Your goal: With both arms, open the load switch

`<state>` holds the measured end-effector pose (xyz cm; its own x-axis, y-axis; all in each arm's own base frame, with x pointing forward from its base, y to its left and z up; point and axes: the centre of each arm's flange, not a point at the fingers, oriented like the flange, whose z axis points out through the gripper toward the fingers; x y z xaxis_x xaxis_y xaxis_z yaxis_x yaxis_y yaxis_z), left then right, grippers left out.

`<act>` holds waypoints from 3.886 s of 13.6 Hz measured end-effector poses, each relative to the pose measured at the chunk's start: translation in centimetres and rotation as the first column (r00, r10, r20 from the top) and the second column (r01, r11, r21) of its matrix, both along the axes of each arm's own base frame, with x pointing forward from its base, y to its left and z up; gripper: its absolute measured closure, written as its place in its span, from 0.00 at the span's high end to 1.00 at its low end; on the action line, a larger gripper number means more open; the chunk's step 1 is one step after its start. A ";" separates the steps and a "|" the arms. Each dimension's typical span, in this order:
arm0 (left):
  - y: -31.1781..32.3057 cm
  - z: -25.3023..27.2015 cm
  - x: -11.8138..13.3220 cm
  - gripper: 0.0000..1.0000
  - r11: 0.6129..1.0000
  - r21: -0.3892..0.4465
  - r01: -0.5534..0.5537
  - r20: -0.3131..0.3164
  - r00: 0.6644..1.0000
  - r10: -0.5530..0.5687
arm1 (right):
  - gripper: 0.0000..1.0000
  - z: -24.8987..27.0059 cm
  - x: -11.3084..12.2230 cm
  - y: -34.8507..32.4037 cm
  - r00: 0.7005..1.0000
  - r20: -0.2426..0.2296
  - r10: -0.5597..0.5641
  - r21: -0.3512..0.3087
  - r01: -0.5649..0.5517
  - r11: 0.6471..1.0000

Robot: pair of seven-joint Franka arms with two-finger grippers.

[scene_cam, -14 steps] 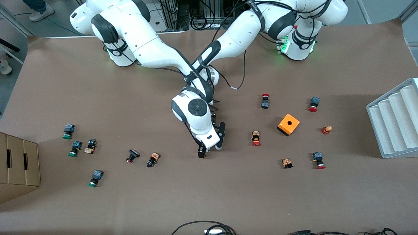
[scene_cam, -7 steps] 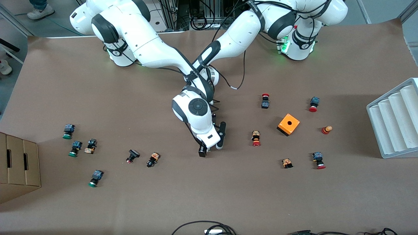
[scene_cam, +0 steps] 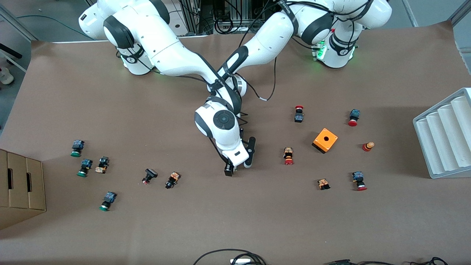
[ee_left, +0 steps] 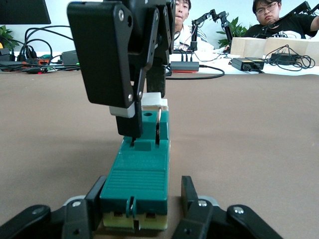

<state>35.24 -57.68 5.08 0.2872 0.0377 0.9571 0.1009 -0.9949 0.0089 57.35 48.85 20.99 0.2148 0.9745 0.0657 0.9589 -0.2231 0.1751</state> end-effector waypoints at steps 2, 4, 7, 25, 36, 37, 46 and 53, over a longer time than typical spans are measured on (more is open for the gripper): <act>0.0 0.0 0.0 0.66 1.000 0.000 0.000 0.001 1.000 0.000 | 0.78 0.0 -0.1 0.1 1.000 -0.001 0.000 0.001 0.000 1.000; 0.0 0.0 0.0 0.66 1.000 0.000 0.000 0.001 1.000 0.000 | 0.77 0.0 -0.1 0.1 1.000 -0.001 0.000 0.001 0.000 1.000; 0.0 0.0 0.0 0.66 1.000 0.001 0.000 0.002 1.000 0.000 | 0.75 0.0 -0.1 0.1 1.000 -0.001 0.000 0.002 0.000 1.000; 0.1 -0.1 0.0 0.66 1.000 0.003 0.000 0.005 1.000 0.000 | 0.74 0.2 -0.1 0.2 1.000 0.000 0.001 0.003 -0.001 1.000; 0.1 -0.1 0.0 0.66 1.000 0.005 0.002 0.007 1.000 -0.003 | 0.72 0.5 -0.1 0.2 1.000 0.002 0.001 0.005 -0.001 1.000; 0.1 -0.1 0.0 0.66 1.000 0.006 0.003 0.008 1.000 -0.003 | 0.72 0.7 0.0 0.3 1.000 0.005 0.001 0.008 -0.001 1.000; 0.1 -0.1 0.0 0.66 1.000 0.006 0.004 0.009 1.000 -0.004 | 0.72 1.7 0.4 0.2 1.000 0.017 -0.003 0.018 0.002 1.000; 0.1 -0.1 0.0 0.66 1.000 0.007 0.004 0.009 1.000 -0.004 | 0.71 1.3 0.7 -0.3 1.000 0.014 -0.010 0.014 0.010 1.000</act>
